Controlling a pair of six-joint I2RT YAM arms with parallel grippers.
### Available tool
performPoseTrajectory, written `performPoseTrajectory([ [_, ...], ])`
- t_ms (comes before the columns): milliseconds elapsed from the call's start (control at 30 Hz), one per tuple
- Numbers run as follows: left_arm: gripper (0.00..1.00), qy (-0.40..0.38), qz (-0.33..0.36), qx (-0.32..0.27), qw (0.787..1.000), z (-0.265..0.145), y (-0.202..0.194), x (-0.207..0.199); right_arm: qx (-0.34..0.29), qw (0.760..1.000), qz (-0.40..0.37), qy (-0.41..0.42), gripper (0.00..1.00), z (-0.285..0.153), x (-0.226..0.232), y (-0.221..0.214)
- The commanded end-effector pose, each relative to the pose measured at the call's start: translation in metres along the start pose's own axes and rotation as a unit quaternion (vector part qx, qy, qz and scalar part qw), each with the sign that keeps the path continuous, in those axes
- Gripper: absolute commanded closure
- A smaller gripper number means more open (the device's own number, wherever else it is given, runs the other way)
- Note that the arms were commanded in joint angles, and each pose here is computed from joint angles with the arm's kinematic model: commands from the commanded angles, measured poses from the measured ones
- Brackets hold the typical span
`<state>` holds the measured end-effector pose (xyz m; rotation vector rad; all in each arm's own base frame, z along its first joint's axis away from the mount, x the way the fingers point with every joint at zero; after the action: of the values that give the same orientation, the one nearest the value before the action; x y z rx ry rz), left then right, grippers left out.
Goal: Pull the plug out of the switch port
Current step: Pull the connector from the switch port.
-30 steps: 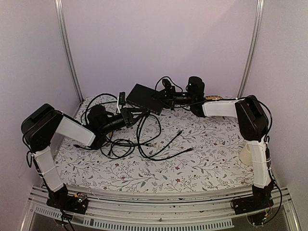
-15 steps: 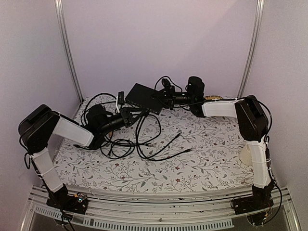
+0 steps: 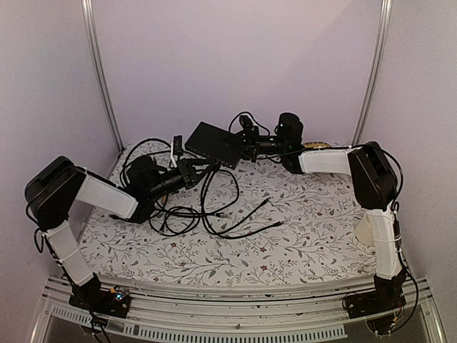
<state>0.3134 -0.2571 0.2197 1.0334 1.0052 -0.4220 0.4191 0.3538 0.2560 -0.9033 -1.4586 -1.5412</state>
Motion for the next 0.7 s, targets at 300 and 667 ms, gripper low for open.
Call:
performPoseTrajectory([
  [300, 1.00, 0.059, -0.004, 0.012, 0.998, -0.012, -0.014, 0.019, -0.077, 0.994, -0.069, 0.029, 0.98, -0.020, 0.042, 0.044],
  [667, 1.00, 0.065, 0.023, 0.014, 0.998, -0.007, 0.001, 0.018, -0.063, 0.995, -0.069, 0.021, 0.98, -0.026, 0.040, 0.041],
])
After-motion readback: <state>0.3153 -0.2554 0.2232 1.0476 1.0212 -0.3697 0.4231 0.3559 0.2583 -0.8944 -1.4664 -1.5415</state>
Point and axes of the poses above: each gripper's point midway between its finger pads, its own z axis out along the fingers, its own x axis along the line the jaws close on, y = z × x, the point moved 8 cm from there along -z, back along the fingers, and after that the axes turned 5 degrees about -z, right-handed, at the moved point
